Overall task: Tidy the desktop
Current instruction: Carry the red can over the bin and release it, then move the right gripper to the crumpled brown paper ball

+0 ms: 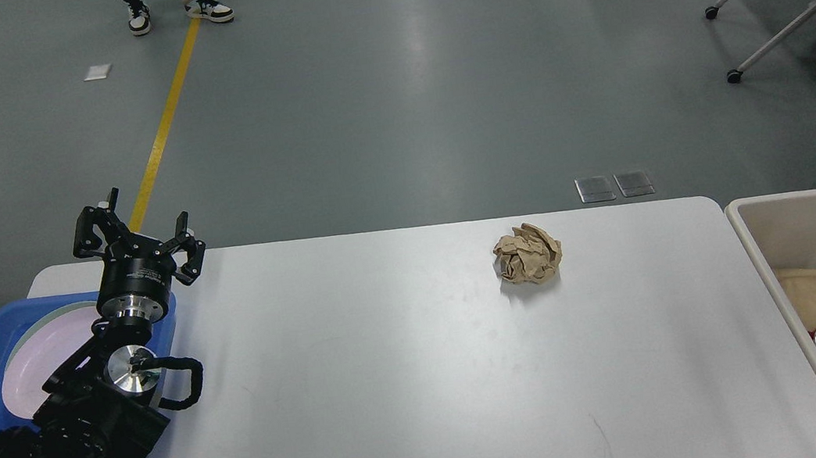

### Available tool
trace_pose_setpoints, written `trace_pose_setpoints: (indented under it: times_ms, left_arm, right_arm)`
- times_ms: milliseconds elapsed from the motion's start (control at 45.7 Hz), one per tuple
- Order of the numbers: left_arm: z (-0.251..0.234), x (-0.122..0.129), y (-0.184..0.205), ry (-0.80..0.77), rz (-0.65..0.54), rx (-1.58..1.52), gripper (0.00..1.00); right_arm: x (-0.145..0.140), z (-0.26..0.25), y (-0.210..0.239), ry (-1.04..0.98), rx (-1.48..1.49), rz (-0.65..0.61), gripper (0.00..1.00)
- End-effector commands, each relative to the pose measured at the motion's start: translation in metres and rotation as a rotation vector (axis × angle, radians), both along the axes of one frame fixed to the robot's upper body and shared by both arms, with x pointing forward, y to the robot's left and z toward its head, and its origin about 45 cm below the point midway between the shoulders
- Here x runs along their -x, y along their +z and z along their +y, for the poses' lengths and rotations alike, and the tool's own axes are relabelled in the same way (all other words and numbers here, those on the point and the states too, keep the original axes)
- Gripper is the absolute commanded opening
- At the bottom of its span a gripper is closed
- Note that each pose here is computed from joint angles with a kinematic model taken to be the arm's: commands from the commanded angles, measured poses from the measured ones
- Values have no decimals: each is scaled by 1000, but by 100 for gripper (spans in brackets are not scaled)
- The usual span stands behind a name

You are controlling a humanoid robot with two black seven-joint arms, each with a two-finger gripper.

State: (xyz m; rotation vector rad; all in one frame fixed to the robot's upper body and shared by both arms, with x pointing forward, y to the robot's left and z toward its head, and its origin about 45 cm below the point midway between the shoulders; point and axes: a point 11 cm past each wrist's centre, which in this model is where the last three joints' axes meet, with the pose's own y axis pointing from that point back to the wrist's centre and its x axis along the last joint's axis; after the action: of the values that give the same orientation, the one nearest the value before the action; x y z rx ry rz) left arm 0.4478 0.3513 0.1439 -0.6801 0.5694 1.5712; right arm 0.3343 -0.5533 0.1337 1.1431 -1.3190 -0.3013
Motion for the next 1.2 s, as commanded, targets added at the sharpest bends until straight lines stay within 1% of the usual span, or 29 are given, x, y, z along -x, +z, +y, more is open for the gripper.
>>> trace_pose_setpoints:
  times_ms: [0, 66, 131, 241, 284, 394, 481, 591, 744, 853, 1006, 1094, 1181]
  left_arm:
    - [1, 0, 0, 1, 0, -1, 97]
    - [1, 0, 0, 1, 0, -1, 96]
    - [0, 0, 0, 0, 0, 0, 96]
    - [1, 0, 0, 1, 0, -1, 96]
    - [1, 0, 0, 1, 0, -1, 96]
    - [0, 0, 0, 0, 0, 0, 96]
    - [1, 0, 0, 1, 0, -1, 97]
    - [1, 0, 0, 1, 0, -1, 97]
    - [1, 0, 0, 2, 1, -1, 97]
    - [0, 0, 0, 0, 0, 0, 96]
    - [1, 0, 0, 1, 0, -1, 96]
    - [1, 0, 0, 1, 0, -1, 96]
    - [0, 0, 0, 0, 0, 0, 97]
  right_arm:
    - [-39, 21, 30, 118, 37, -20, 100]
    - [-58, 39, 45, 198, 71, -11, 100]
    - [-79, 59, 68, 269, 103, -11, 100]
    - [-111, 107, 119, 373, 109, -46, 100]
    - [-118, 131, 136, 414, 97, -51, 100]
    - [-126, 200, 181, 565, 54, -28, 100]
    - [-123, 248, 210, 681, 6, 17, 100]
    - [-111, 302, 238, 818, -82, 98, 100]
    - [-85, 350, 252, 963, -243, 255, 100]
    - [-75, 366, 256, 1016, -276, 336, 100]
    - [-79, 364, 245, 1003, -271, 325, 100]
    - [-85, 353, 218, 961, -262, 310, 100]
    - [-89, 336, 176, 896, -242, 294, 100]
